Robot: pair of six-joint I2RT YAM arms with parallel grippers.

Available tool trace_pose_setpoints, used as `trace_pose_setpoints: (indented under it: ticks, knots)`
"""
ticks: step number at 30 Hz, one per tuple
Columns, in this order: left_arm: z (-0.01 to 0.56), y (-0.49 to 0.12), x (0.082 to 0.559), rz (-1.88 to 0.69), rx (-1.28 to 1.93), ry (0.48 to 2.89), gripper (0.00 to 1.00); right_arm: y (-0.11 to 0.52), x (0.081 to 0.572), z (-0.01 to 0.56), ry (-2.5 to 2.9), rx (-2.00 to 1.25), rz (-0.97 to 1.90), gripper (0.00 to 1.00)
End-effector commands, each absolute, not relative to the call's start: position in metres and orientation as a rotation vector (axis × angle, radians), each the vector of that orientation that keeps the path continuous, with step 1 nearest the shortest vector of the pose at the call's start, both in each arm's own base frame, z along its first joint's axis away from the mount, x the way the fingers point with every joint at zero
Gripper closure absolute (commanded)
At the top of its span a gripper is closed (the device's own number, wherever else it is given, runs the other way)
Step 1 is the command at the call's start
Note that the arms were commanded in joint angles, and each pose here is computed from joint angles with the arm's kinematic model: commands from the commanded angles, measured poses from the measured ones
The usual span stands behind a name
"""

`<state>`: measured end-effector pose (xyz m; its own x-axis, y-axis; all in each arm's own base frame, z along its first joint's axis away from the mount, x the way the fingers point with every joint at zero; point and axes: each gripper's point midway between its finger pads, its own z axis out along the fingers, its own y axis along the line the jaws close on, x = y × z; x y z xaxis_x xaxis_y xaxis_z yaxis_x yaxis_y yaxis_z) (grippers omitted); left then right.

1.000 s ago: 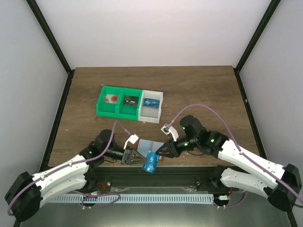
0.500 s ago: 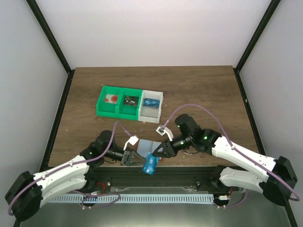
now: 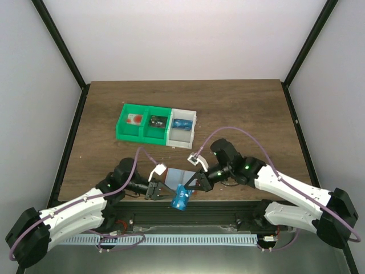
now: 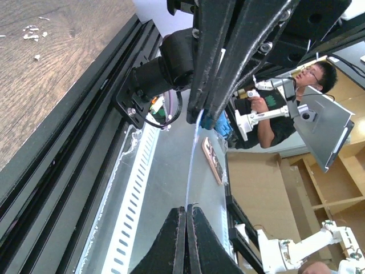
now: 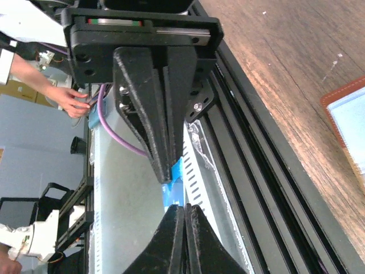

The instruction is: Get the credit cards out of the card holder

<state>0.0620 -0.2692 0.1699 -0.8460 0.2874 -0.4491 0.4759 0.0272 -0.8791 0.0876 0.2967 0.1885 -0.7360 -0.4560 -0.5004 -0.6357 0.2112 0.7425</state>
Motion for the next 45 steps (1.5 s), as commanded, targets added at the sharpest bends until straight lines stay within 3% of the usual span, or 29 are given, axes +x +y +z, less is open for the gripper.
trace_pose_setpoints:
  ticks: [1, 8, 10, 11, 12, 22, 29, 45]
  knots:
    - [0.172, -0.27, 0.068, -1.9, 0.795, 2.114, 0.99, 0.295, 0.084, 0.199, 2.228, -1.074, 1.586, 0.99]
    - [0.168, -0.272, 0.097, -1.712, 0.65, 2.166, 0.41, 0.291, 0.092, 0.199, 2.224, -1.01, 1.533, 1.0]
    - [0.165, -0.269, 0.112, -1.609, 0.569, 2.2, 0.21, 0.289, 0.1, 0.197, 2.23, -0.947, 1.497, 1.0]
    - [0.165, -0.266, 0.12, -1.554, 0.524, 2.207, 0.06, 0.287, 0.104, 0.196, 2.237, -0.91, 1.478, 0.99]
    - [0.165, -0.263, 0.129, -1.495, 0.476, 2.212, 0.01, 0.286, 0.11, 0.193, 2.249, -0.868, 1.449, 0.99]
    - [0.192, -0.228, 0.218, -0.909, 0.205, 2.117, 0.0, 0.273, 0.208, 0.189, 2.187, -0.296, 1.092, 0.99]
    - [0.173, -0.224, 0.218, -0.864, 0.21, 2.158, 0.0, 0.246, 0.276, 0.189, 2.097, 0.107, 1.025, 0.99]
    - [0.143, -0.227, 0.193, -1.002, 0.207, 2.22, 0.0, 0.258, 0.367, 0.195, 1.906, 0.441, 0.949, 1.0]
